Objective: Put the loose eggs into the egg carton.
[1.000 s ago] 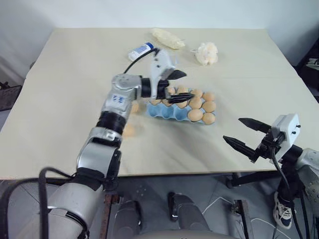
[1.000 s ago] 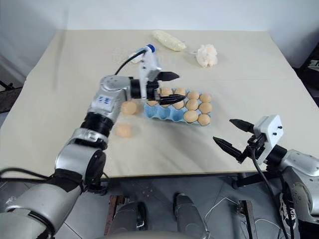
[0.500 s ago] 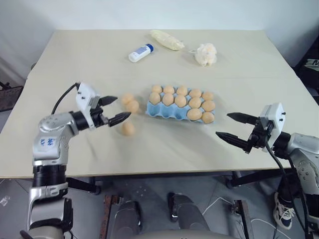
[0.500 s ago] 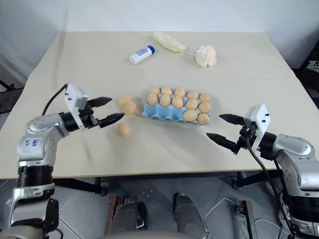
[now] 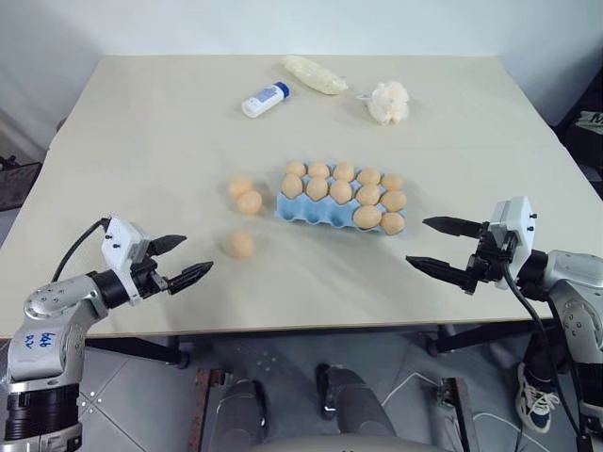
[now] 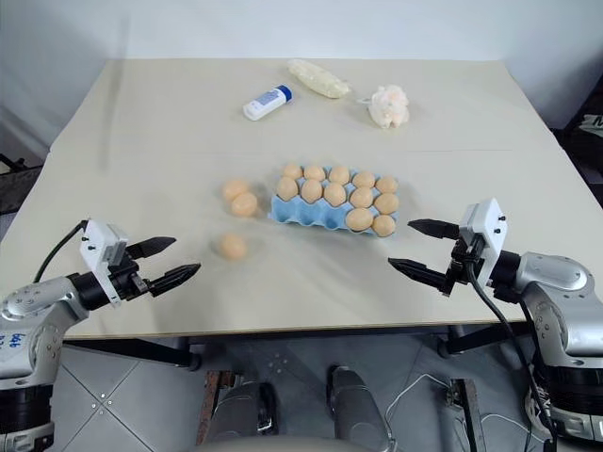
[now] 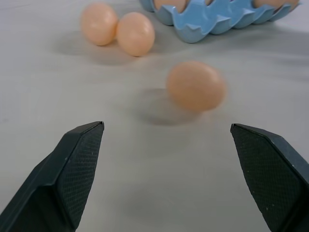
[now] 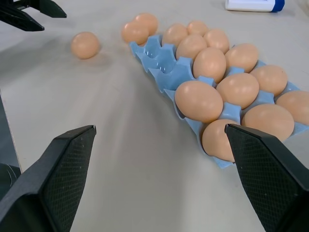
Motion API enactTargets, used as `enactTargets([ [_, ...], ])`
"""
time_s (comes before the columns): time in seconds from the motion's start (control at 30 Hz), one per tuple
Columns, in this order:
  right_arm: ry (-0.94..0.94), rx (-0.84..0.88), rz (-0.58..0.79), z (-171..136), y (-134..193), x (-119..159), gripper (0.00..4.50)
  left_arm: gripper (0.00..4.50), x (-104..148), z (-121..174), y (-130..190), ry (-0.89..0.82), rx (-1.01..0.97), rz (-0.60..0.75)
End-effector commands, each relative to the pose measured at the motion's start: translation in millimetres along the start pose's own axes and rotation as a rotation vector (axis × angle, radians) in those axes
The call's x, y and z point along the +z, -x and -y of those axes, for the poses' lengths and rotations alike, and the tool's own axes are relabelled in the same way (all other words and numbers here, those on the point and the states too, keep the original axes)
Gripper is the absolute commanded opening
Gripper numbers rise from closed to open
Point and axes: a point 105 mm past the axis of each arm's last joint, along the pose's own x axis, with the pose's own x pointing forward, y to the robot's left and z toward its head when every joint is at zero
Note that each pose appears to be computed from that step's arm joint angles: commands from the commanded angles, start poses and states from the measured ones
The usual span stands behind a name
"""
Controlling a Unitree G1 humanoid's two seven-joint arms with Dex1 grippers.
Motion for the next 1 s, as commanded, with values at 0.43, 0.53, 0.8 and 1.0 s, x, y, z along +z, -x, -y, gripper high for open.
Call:
enactTargets([
  [0.43, 0.048, -0.041, 0.000, 3, 8, 10, 4.50, 4.46, 25, 13, -77, -0.067, -0.042, 0.086],
  [0.53, 0.047, -0.056, -0.001, 2, 11, 9, 4.50, 4.46, 17, 12, -84, -0.066, -0.047, 0.049],
  [0.8, 0.041, -0.084, -0.007, 0, 16, 7, 4.50, 4.46, 0, 5, -99, -0.053, -0.031, -0.024],
  [1.0, 0.040, -0.094, -0.011, 2, 17, 6, 4.50, 2.89, 2, -5, -103, -0.077, -0.001, -0.029],
])
